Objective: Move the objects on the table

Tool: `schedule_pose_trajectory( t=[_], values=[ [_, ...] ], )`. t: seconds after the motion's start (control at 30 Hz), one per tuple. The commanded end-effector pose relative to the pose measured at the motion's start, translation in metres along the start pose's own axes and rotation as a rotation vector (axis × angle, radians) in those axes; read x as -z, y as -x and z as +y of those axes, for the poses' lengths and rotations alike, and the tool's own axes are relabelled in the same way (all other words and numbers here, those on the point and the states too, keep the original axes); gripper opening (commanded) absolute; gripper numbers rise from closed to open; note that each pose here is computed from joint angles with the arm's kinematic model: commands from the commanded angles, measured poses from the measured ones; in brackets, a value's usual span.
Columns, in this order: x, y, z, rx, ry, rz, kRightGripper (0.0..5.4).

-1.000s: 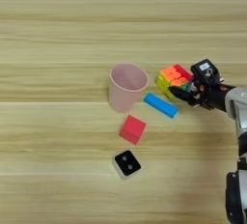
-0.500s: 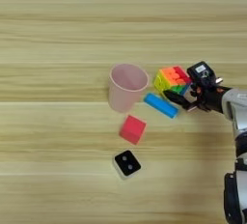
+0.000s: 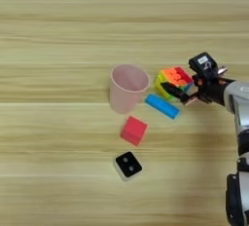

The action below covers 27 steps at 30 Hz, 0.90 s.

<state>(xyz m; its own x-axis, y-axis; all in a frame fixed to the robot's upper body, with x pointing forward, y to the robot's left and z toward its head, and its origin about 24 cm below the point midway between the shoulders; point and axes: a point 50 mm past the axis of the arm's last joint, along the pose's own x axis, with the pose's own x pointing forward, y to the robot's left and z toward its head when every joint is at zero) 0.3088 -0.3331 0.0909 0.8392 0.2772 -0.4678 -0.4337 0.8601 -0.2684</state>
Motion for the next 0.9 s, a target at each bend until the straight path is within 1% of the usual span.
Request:
schedule_pose_trajectory(
  t=[0.03, 0.2, 0.33, 0.43, 0.53, 0.63, 0.9],
  values=[
    [-0.04, 0.015, -0.02, 0.077, 0.087, -0.126, 5.38],
    [-0.046, 0.016, -0.019, 0.083, 0.085, -0.176, 5.38],
    [-0.051, 0.019, -0.018, 0.069, 0.065, -0.23, 5.38],
    [-0.056, 0.021, -0.019, 0.057, 0.032, -0.279, 5.38],
    [-0.061, 0.023, -0.02, 0.06, 0.023, -0.328, 5.38],
    [-0.064, 0.025, -0.021, 0.066, 0.028, -0.367, 5.38],
    [-0.065, 0.025, -0.024, 0.073, 0.039, -0.428, 5.38]
  ],
)
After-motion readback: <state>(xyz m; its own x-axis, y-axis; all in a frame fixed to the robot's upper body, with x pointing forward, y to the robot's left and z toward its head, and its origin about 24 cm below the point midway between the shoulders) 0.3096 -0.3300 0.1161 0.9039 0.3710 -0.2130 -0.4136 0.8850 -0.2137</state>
